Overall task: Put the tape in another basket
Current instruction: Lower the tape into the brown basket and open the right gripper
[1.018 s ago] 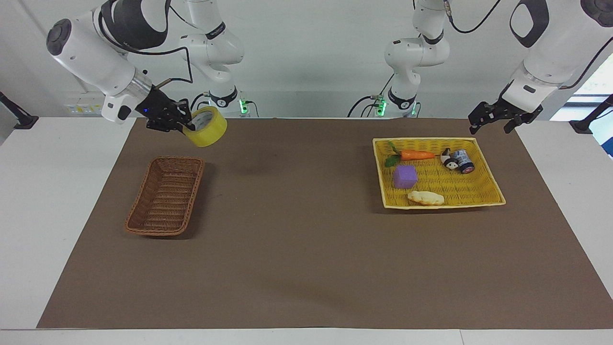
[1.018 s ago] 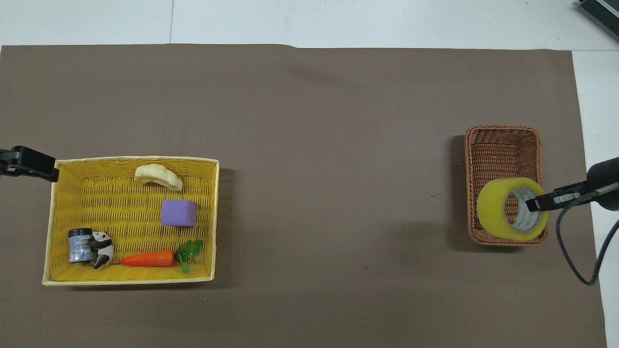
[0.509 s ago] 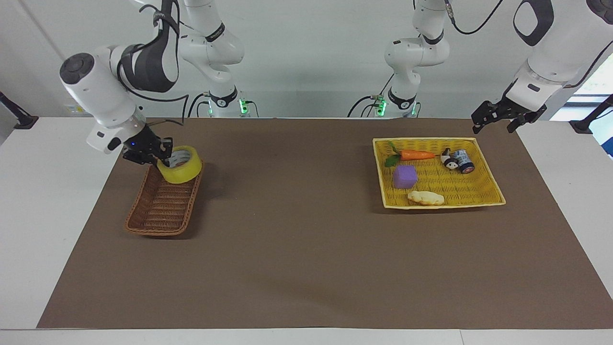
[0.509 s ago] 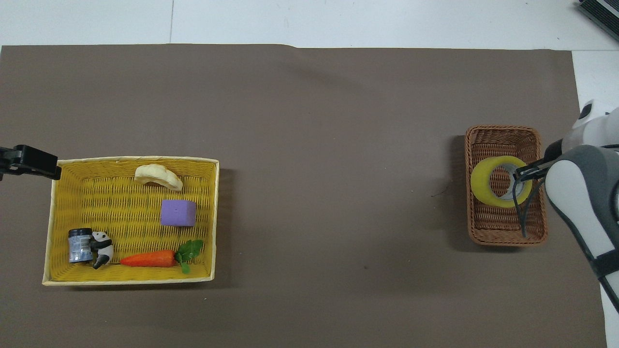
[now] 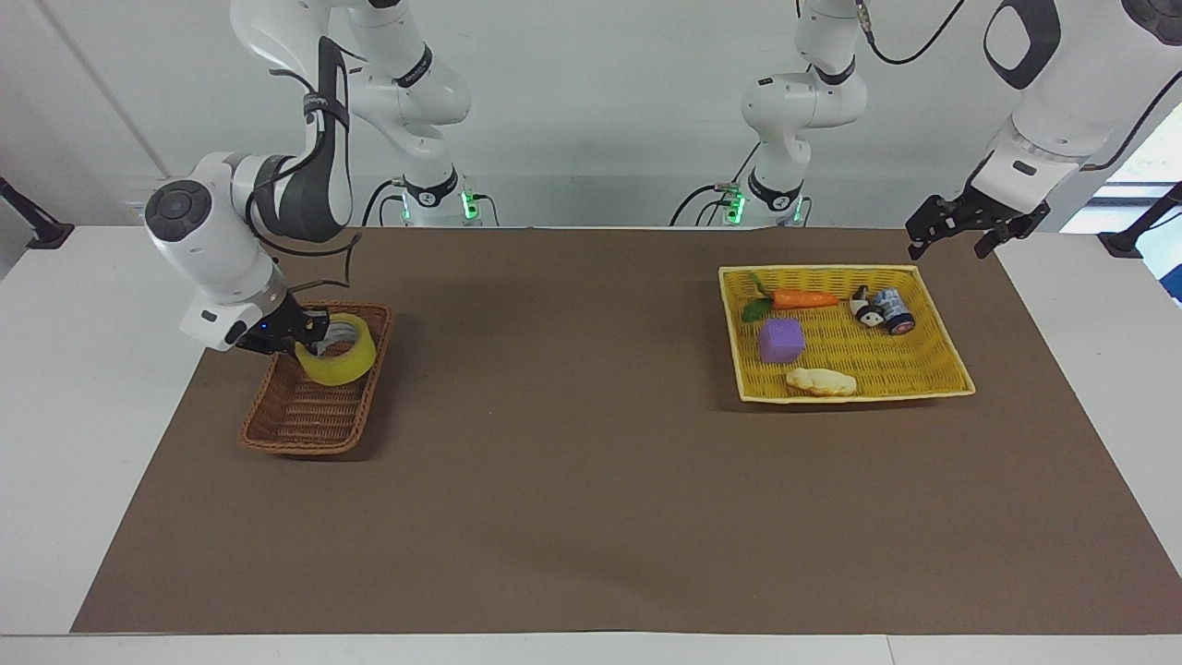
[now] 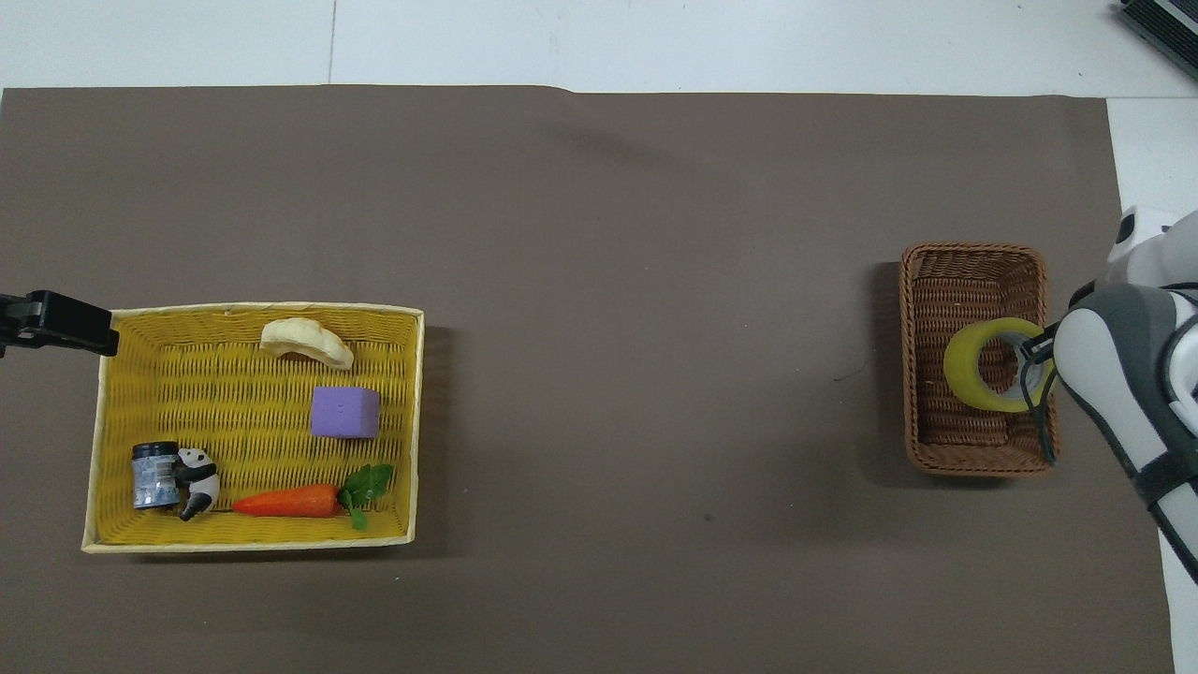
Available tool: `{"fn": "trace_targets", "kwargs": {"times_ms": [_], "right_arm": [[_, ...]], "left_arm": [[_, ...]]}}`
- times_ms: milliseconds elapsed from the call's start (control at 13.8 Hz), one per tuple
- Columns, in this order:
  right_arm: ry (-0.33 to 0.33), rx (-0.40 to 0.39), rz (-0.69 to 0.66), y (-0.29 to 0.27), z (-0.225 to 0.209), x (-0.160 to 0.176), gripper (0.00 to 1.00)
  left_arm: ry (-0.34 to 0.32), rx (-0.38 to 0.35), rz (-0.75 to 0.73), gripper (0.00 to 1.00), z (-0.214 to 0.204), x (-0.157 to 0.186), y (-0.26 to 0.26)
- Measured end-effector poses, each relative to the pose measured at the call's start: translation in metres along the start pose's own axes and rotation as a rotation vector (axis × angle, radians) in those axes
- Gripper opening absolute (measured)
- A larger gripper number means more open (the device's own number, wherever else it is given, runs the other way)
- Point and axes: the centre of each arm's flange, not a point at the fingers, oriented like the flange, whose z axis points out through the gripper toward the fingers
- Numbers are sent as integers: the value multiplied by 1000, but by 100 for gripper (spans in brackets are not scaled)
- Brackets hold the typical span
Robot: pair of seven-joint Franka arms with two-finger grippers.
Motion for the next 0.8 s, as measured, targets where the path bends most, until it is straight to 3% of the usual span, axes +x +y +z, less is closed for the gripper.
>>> {"fn": "trace_targets", "kwargs": {"times_ms": [800], "right_arm": [[-35, 25, -19, -12, 39, 2, 24]], "left_arm": [[-4, 0, 0, 100, 1, 0, 0]]}}
